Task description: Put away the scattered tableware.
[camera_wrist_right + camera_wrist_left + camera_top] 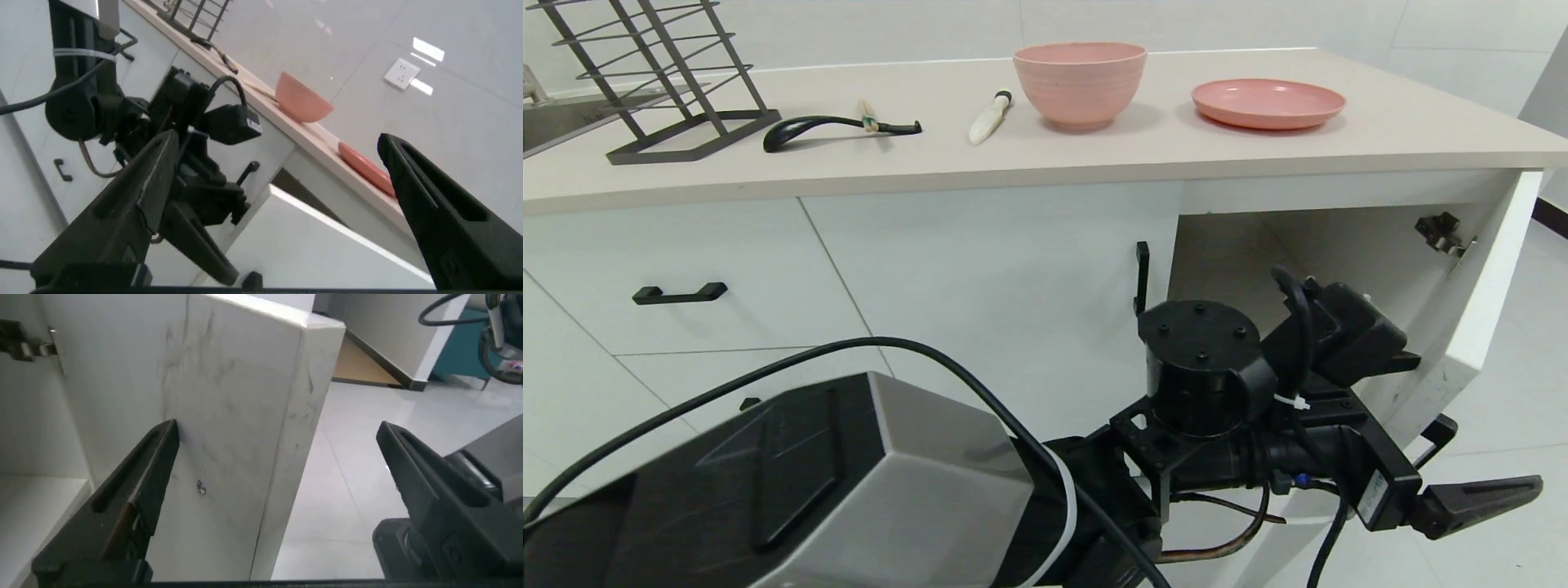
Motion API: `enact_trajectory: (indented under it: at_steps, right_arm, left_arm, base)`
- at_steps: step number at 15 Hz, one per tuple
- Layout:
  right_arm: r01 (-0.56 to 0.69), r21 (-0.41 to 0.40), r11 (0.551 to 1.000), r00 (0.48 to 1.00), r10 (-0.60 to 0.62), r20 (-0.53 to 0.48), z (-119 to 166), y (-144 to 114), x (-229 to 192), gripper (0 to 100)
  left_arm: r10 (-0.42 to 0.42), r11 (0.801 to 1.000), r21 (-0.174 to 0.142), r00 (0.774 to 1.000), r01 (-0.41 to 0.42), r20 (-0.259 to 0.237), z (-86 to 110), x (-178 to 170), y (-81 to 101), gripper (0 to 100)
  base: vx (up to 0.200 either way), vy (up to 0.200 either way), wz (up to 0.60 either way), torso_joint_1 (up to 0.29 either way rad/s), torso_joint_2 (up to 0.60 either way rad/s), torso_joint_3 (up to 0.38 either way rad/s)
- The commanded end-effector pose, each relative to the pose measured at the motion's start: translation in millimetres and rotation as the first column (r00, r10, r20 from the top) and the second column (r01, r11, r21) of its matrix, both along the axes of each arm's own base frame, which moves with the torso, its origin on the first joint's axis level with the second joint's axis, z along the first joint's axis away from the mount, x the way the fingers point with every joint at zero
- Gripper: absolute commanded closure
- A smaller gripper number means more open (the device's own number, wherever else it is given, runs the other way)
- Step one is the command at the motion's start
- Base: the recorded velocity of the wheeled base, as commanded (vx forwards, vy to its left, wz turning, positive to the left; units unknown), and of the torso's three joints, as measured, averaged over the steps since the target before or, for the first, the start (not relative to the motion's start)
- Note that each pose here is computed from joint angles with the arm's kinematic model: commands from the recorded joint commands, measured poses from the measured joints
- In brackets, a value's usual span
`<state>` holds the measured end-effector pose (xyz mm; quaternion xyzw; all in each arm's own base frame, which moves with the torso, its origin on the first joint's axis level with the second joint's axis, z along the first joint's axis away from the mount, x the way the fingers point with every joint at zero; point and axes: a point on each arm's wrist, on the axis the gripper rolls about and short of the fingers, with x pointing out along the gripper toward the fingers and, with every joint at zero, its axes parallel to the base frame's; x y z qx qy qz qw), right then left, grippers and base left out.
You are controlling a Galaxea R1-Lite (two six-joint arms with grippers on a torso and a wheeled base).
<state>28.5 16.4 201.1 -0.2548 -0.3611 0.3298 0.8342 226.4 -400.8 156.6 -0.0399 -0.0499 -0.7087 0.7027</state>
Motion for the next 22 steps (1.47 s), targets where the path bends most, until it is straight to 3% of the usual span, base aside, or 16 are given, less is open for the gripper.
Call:
enact_trajectory:
  at_steps: [1, 6, 8, 11, 19, 22]
  right_arm:
    - [0.003, 0.001, 1.000, 1.000, -0.003, 0.029, 1.3, 0.0, -5.2, 0]
    - [0.028, 0.006, 1.000, 0.997, -0.028, 0.075, 10.6, -0.5, -7.9, 0]
    - [0.046, 0.006, 0.999, 0.994, -0.047, 0.098, 16.4, -0.9, -8.2, 0]
    - [0.048, 0.006, 0.999, 0.991, -0.048, 0.128, 22.0, -0.8, -10.9, 0]
    - [0.077, 0.005, 0.997, 0.975, -0.077, 0.207, 38.7, -0.8, -16.1, 0]
    - [0.080, 0.005, 0.997, 0.972, -0.079, 0.220, 38.8, -0.6, -19.3, 0]
  left_arm:
    - [-0.003, 1.000, 0.002, 1.000, 0.003, -0.003, -4.2, -3.2, -3.7, 0]
    - [-0.034, 0.999, 0.003, 0.999, 0.034, -0.005, -10.2, -15.7, -13.1, 0]
    - [-0.056, 0.998, -0.017, 0.998, 0.056, -0.008, -14.2, -23.6, -19.6, 0]
    - [-0.069, 0.997, -0.046, 0.996, 0.067, -0.051, -24.5, -33.8, -30.3, 0]
    - [-0.104, 0.986, -0.134, 0.994, 0.097, -0.046, -44.8, -57.0, -71.8, 0]
    - [-0.148, 0.981, -0.134, 0.988, 0.141, -0.046, -64.8, -75.7, -86.5, 0]
  base:
    - [0.000, 0.000, 0.00, 0.000, 0.00, 0.000]
    - [0.000, 0.000, 0.00, 0.000, 0.00, 0.000]
    - [0.000, 0.000, 0.00, 0.000, 0.00, 0.000]
    - [0.000, 0.000, 0.00, 0.000, 0.00, 0.000]
    - [0.000, 0.000, 0.00, 0.000, 0.00, 0.000]
    - [0.000, 0.000, 0.00, 0.000, 0.00, 0.000]
